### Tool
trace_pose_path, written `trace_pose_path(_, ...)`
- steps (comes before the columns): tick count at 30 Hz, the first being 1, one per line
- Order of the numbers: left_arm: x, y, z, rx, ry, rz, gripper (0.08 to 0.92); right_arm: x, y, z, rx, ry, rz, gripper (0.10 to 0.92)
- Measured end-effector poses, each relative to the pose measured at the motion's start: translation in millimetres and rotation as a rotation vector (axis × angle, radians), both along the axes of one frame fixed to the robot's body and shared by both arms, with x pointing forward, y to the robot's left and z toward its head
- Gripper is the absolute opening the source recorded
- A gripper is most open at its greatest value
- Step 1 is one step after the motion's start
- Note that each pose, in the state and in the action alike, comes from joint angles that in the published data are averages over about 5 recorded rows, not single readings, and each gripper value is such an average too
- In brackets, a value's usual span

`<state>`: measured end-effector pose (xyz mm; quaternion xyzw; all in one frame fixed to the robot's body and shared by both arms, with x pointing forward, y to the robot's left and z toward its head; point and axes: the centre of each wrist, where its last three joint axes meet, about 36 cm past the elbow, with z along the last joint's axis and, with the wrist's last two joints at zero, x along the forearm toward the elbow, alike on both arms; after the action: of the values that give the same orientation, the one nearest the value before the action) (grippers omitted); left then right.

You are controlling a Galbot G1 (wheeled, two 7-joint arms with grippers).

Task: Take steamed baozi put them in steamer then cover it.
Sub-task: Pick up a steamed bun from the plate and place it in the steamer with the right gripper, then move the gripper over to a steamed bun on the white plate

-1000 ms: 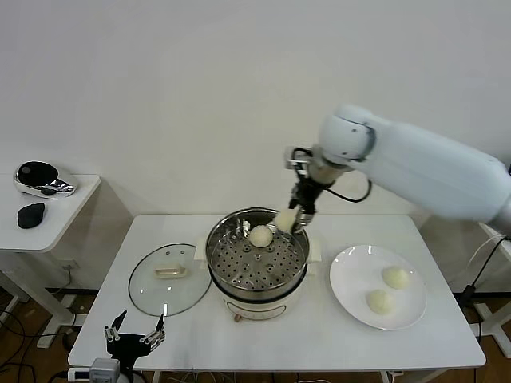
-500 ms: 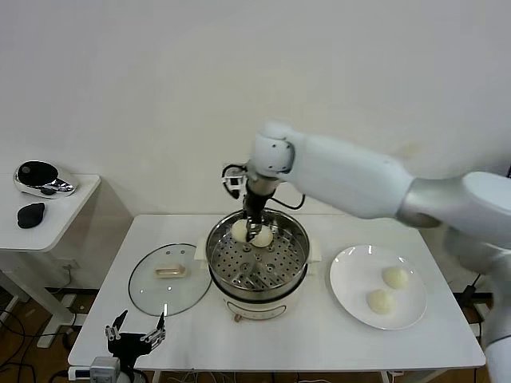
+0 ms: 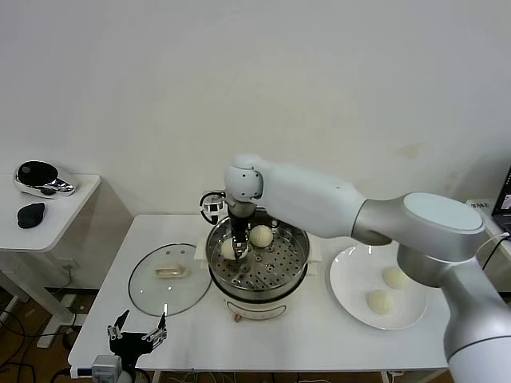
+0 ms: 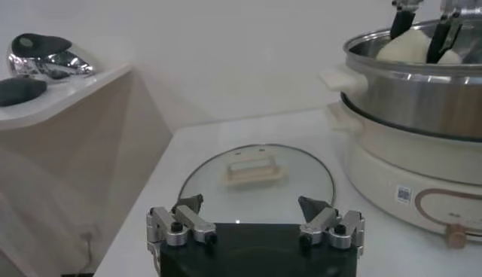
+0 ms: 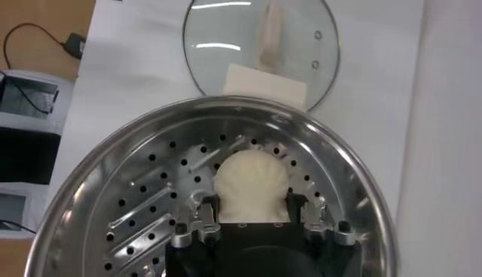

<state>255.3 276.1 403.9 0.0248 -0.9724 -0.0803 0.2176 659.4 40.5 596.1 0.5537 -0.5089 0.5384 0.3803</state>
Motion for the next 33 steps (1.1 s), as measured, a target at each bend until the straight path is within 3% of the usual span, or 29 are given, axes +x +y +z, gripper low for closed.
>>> trace_pose_path(9, 1, -1, -1, -0.005, 0.002, 0.000, 0.823, -2, 4, -7, -0.003, 0.001, 0.007, 0.570)
trace_pose_path(20, 0, -2, -2, -0.006, 0.005, 0.002, 0.823, -4, -9, 9, 0.034, -0.011, 0.001, 0.814)
trace_pose_path(26, -1, -2, -1, -0.003, 0.009, -0.001, 0.823, -6, -43, 36, 0.061, -0.033, 0.007, 0.823)
trace_pose_path(33, -3, -1, 0, 0.004, 0.017, -0.009, 0.823, -10, -125, 79, 0.079, -0.066, 0.001, 0.823)
